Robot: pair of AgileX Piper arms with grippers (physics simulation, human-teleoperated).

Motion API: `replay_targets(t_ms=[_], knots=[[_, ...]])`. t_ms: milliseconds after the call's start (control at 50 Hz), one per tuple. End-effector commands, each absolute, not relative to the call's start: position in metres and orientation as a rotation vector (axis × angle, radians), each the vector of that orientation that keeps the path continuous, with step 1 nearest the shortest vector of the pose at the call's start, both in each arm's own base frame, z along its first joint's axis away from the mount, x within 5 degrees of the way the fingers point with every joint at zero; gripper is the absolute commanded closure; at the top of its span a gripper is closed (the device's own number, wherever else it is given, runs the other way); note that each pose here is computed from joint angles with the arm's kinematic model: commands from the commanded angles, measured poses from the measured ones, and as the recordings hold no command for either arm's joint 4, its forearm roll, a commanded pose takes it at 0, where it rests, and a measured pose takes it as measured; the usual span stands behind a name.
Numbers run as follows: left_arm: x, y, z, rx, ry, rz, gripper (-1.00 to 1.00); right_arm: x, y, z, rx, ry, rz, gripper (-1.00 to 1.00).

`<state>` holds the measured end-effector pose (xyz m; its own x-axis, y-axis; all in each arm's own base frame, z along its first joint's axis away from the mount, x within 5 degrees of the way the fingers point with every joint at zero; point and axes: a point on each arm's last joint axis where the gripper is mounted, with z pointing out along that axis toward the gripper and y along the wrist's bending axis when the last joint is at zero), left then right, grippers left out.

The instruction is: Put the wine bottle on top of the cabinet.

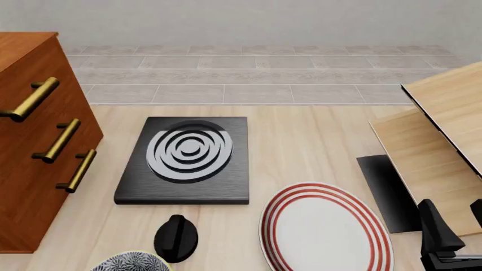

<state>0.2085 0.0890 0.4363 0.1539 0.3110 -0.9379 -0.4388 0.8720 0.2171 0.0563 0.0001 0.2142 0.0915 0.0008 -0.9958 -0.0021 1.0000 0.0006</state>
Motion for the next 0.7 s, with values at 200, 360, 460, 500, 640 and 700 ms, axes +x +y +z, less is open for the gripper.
replay_targets(t_ms=[200,360,460,500,640,700], knots=[[0.210,0.091,0.431,-0.103,1.315,0.569,1.00,0.056,0.000,0.214,-0.001,1.479,0.002,-1.00],[0.211,0.092,0.425,-0.105,1.327,0.564,1.00,0.056,0.000,0.214,-0.001,1.479,0.002,-1.00],[0.212,0.092,0.422,-0.104,1.334,0.563,1.00,0.056,0.000,0.214,-0.001,1.479,0.002,-1.00],[0.214,0.093,0.422,-0.105,1.338,0.564,1.00,0.056,0.000,0.214,-0.001,1.479,0.002,-1.00],[0.216,0.095,0.423,-0.105,1.339,0.573,-1.00,0.056,0.000,0.214,-0.001,1.479,0.002,-1.00],[0.216,0.096,0.422,-0.106,1.342,0.572,-1.00,0.056,0.000,0.214,-0.001,1.479,0.002,-1.00]])
